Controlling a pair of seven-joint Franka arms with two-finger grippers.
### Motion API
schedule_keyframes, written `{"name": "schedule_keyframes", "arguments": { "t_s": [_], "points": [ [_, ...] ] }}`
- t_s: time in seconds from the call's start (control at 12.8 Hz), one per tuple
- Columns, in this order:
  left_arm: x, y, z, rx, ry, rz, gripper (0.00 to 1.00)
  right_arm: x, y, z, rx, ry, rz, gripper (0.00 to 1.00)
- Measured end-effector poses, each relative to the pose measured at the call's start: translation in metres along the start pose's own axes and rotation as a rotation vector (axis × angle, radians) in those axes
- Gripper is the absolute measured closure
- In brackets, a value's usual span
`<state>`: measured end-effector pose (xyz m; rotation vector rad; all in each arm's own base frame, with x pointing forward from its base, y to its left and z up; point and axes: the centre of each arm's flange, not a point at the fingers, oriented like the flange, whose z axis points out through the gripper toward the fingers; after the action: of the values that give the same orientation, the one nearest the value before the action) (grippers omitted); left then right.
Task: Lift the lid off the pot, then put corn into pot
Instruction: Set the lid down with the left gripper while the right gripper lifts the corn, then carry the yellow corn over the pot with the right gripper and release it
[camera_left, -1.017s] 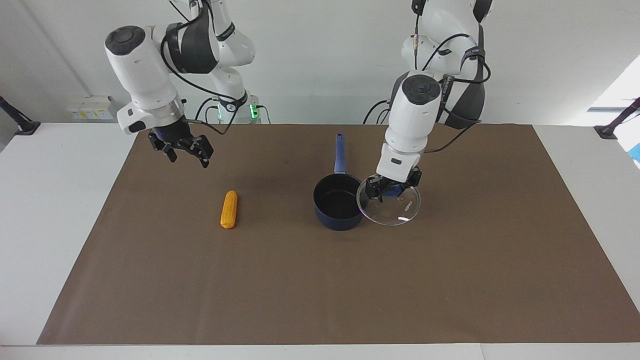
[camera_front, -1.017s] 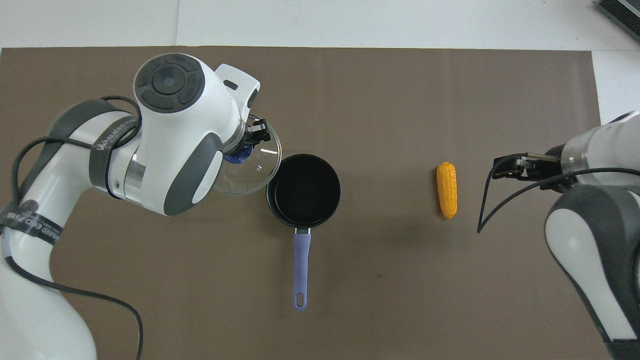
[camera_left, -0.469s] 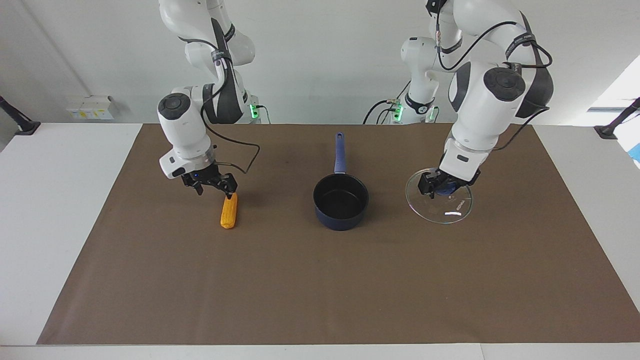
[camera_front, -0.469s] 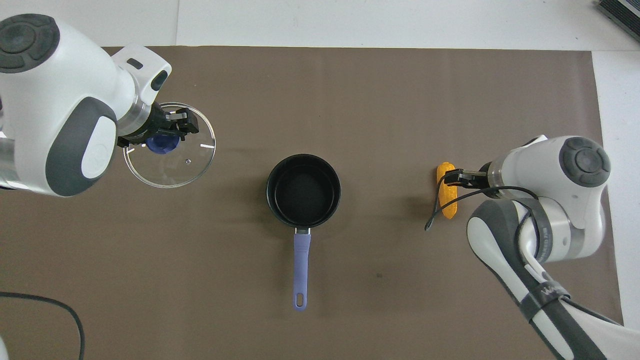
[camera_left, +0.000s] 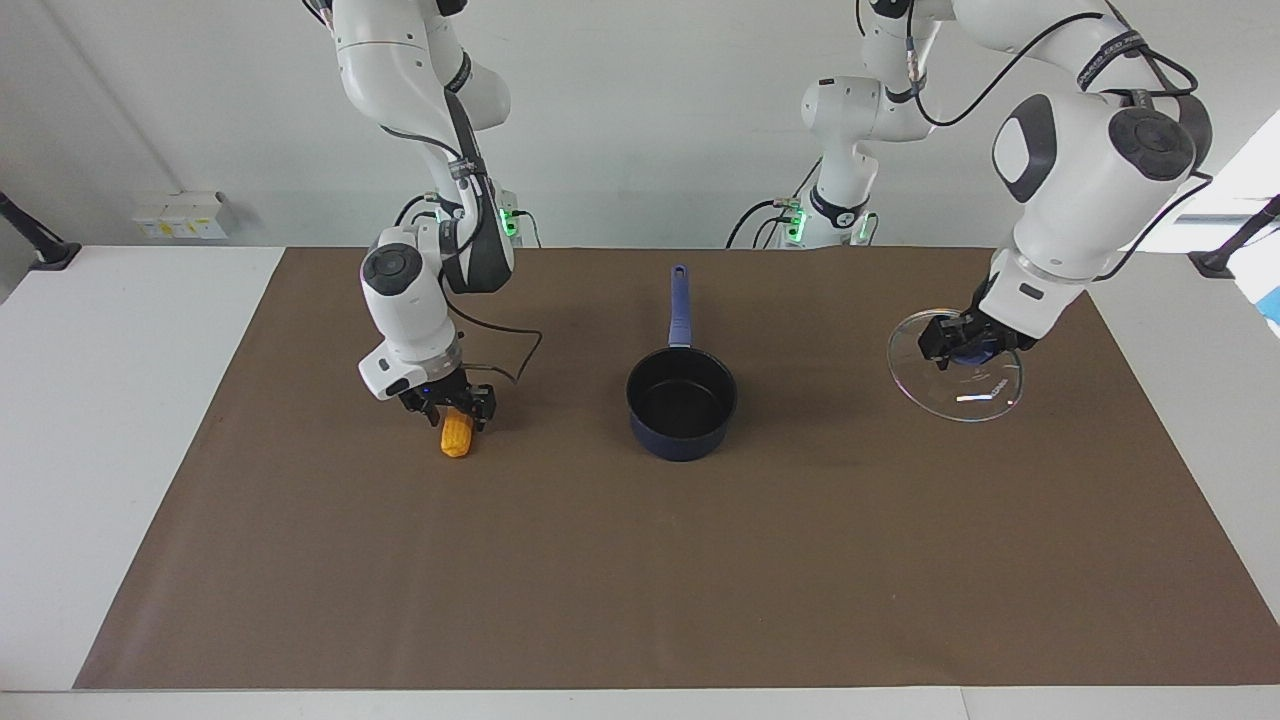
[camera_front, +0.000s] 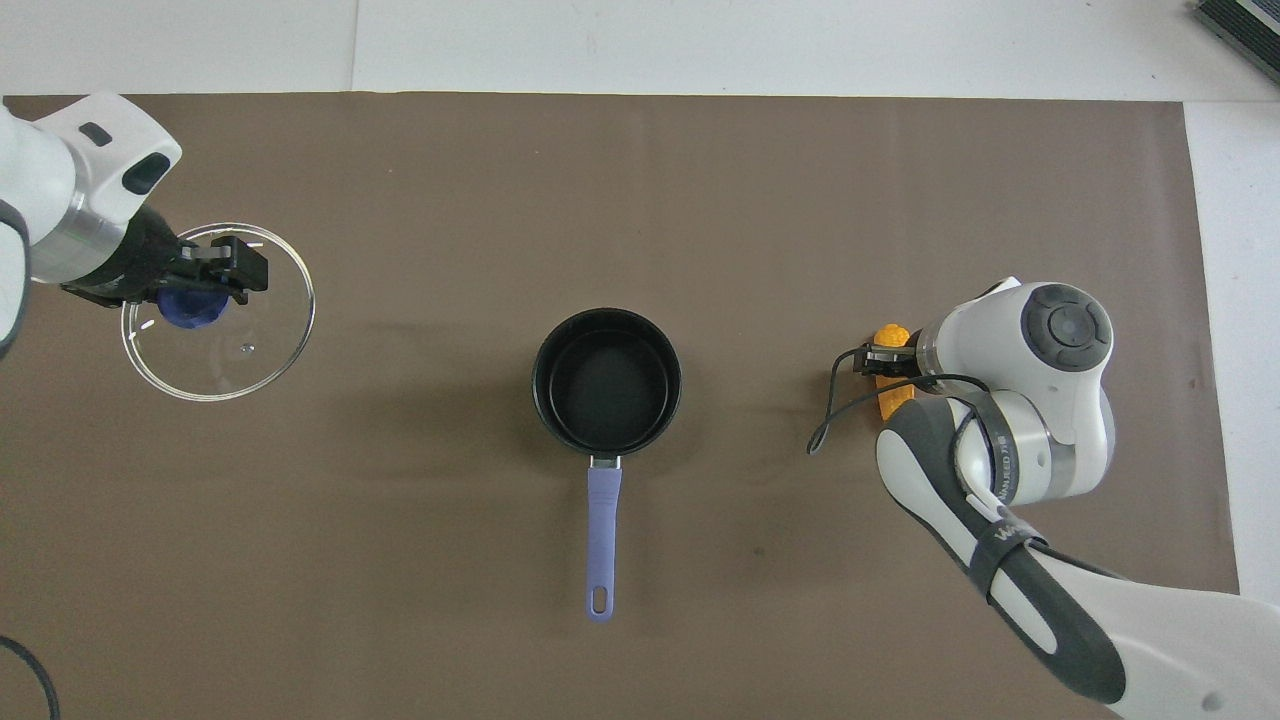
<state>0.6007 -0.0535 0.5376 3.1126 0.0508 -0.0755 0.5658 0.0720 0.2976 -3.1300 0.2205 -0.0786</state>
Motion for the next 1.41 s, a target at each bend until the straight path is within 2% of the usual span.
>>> {"name": "schedule_keyframes", "arguments": {
  "t_s": [0.16, 0.31, 0.55, 0.78, 0.94, 1.17, 1.41],
  "points": [
    [-0.013, -0.023, 0.003, -0.004, -0.020, 0.027, 0.47, 0.002, -0.001, -0.003, 0.002, 0.007, 0.000, 0.63],
    [-0.026, -0.049, 0.013, -0.011, -0.042, 0.043, 0.47, 0.010, -0.003, -0.014, 0.009, 0.032, 0.000, 0.63],
    [-0.045, -0.085, 0.030, -0.021, -0.036, 0.045, 0.47, 0.019, -0.028, -0.054, 0.031, 0.084, -0.036, 0.63],
    [-0.055, -0.100, 0.060, -0.024, -0.036, 0.030, 0.47, 0.010, -0.090, -0.117, 0.042, 0.065, -0.132, 0.63],
    [-0.060, -0.105, 0.084, -0.024, -0.040, 0.021, 0.47, 0.000, -0.133, -0.157, 0.050, 0.063, -0.148, 0.63],
    [-0.072, -0.112, 0.124, -0.023, -0.024, 0.005, 0.47, -0.022, -0.192, -0.182, 0.072, 0.081, -0.191, 0.63],
    [-0.095, -0.117, 0.182, -0.014, 0.033, -0.011, 0.47, -0.027, -0.221, -0.187, 0.062, 0.046, -0.191, 0.63]
  ]
}}
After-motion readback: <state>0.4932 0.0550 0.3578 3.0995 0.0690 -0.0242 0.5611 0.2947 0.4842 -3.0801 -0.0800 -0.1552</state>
